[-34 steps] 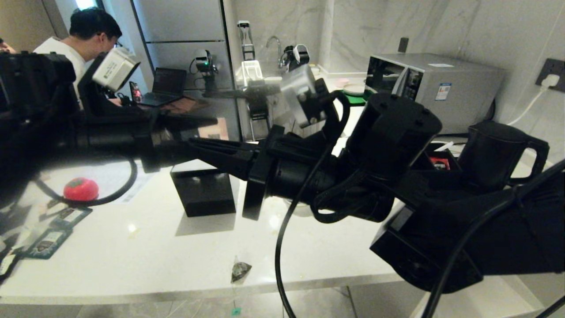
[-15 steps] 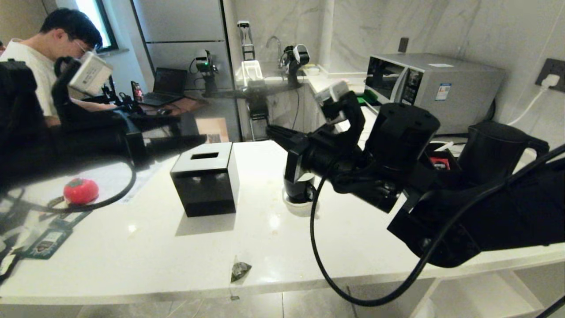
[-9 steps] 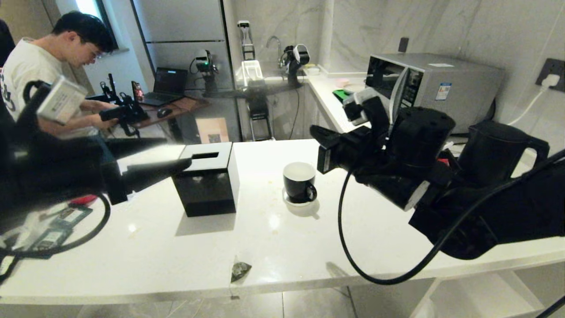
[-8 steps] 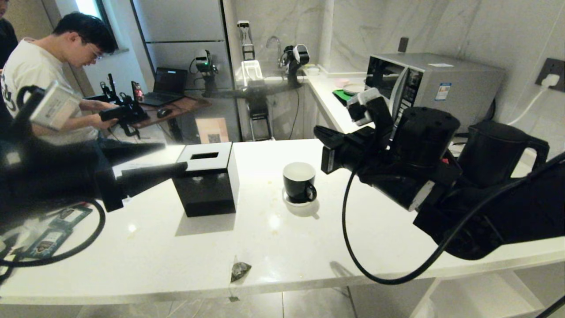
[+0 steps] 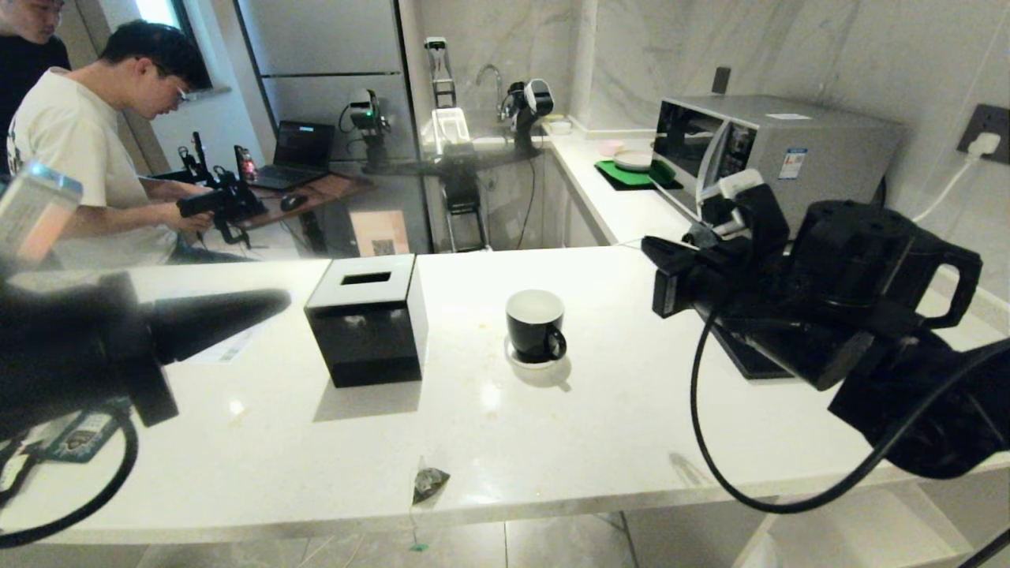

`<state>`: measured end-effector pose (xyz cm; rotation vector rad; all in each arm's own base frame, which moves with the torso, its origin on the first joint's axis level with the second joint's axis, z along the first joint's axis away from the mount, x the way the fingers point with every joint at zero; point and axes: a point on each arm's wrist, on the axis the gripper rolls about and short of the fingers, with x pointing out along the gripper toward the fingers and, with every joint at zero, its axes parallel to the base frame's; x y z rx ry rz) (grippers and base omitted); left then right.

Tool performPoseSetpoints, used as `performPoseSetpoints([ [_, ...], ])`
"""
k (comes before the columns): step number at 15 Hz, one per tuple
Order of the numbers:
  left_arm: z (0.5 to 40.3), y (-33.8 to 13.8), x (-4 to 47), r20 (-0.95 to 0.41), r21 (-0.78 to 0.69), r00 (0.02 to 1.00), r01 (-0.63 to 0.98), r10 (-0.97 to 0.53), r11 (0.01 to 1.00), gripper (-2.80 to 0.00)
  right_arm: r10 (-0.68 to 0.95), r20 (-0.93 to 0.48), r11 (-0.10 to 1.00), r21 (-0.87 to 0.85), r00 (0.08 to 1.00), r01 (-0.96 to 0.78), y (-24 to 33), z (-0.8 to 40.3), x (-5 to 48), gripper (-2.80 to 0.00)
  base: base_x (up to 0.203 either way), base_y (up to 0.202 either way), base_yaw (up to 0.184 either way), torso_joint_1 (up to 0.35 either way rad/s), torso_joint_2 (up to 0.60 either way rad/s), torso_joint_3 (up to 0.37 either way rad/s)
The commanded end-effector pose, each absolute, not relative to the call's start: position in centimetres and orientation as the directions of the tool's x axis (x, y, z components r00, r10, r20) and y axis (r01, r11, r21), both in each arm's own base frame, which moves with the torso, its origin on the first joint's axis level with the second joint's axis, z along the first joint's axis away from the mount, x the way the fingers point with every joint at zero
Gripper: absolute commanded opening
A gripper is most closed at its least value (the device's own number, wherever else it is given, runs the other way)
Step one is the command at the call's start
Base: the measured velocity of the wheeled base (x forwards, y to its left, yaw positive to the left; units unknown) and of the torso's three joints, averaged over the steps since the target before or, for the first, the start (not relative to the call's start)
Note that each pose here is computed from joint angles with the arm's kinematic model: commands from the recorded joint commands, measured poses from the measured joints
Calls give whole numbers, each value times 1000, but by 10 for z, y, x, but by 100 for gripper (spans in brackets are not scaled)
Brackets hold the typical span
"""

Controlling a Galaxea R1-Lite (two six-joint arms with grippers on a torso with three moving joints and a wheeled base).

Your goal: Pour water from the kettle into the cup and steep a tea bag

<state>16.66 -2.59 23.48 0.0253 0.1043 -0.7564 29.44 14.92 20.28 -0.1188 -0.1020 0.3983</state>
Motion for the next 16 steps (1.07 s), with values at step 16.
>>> performPoseSetpoints([
  [16,221,-22,112,-54,-47,729,681,-682,731,-280,-96,157,981,-150,983,120,-3,161,59,-280,0,0,0,0,0,0],
])
